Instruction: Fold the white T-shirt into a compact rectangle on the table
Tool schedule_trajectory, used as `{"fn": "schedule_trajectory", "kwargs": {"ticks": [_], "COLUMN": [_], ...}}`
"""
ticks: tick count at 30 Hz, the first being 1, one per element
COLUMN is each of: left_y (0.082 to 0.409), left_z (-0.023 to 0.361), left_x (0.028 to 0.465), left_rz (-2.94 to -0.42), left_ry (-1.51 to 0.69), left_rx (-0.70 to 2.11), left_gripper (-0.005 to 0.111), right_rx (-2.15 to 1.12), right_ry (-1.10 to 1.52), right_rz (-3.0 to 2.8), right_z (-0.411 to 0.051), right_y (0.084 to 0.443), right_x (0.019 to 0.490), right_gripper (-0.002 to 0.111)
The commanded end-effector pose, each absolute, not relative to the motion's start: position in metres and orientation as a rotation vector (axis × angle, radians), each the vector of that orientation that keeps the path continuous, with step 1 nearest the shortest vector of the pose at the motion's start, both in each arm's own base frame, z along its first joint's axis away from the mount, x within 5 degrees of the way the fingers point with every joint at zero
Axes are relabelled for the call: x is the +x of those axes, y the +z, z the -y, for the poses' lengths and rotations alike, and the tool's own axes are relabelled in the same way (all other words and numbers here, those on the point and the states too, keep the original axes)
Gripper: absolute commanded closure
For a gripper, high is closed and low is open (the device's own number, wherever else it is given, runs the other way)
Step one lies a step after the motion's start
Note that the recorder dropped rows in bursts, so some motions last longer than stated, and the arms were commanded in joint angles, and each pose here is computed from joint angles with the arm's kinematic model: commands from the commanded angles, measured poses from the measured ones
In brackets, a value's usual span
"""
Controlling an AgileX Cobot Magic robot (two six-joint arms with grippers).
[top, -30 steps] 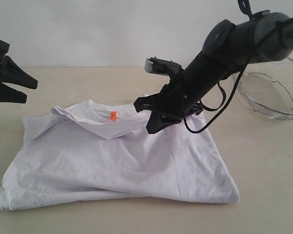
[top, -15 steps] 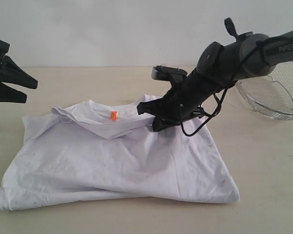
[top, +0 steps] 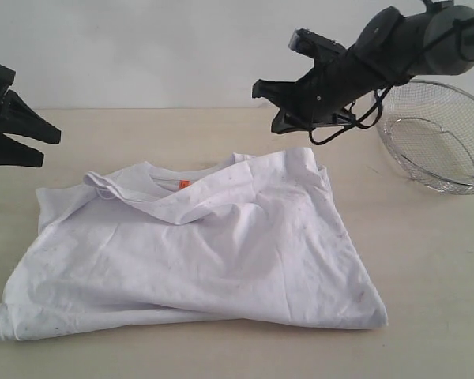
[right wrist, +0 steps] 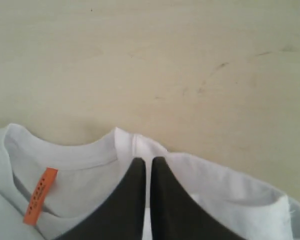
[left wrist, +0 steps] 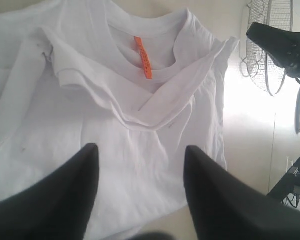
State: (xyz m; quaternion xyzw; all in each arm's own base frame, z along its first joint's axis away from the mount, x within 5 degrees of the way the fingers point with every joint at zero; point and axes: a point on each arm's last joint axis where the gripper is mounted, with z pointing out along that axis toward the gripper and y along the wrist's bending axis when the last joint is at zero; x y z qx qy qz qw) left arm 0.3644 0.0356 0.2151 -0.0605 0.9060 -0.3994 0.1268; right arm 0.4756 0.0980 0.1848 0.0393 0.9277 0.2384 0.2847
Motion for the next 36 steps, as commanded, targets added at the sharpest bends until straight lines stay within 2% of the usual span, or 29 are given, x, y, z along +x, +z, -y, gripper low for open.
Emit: {"fn": "schedule_trajectory", "kwargs": {"ticks": [1,5,7,11,12,17,20,28,36], "left_y": [0.219,0.215,0.211,0.204,0.202,0.182,0.165,0.13,0.127], "left_z": [-0.031,-0.033,-0.033,-0.02,-0.014,0.025,0.035,0.027,0.018], "left_x": [0.36,0.357,0.354,0.352,0.353,0.356,0.359,0.377,0.388], "left_rz": [-2.649,-2.715,-2.774,-2.858,-2.86,-2.918,-2.957,-2.934,-2.869], "left_ry": [-1.202,-1.136,-1.077,-1.015,-1.02,-1.063,-1.066,-0.833,-0.634], "left_rx": [-0.148,-0.107,-0.066,0.038,0.083,0.269,0.284,0.192,0.189], "left_gripper": [0.058,0.062,0.071,0.099,0.102,0.102,0.102,0.102,0.102], "right_rx": [0.044,-0.017,0.001,-0.056,-0.064,-0.06,-0.068,-0.103,-0.108], "right_ry": [0.697,0.702,0.698,0.689,0.69,0.683,0.693,0.722,0.757], "right_rz": [-2.589,-2.6,-2.578,-2.584,-2.591,-2.634,-2.67,-2.715,-2.702], "right_z": [-0.095,-0.103,-0.103,-0.102,-0.102,-0.1,-0.099,-0.1,-0.102], "right_y": [0.183,0.187,0.191,0.196,0.195,0.182,0.173,0.158,0.159], "right_x": [0.467,0.458,0.455,0.443,0.441,0.427,0.421,0.409,0.409], "right_gripper": [0.109,0.109,0.109,0.109,0.109,0.109,0.109,0.109,0.109]}}
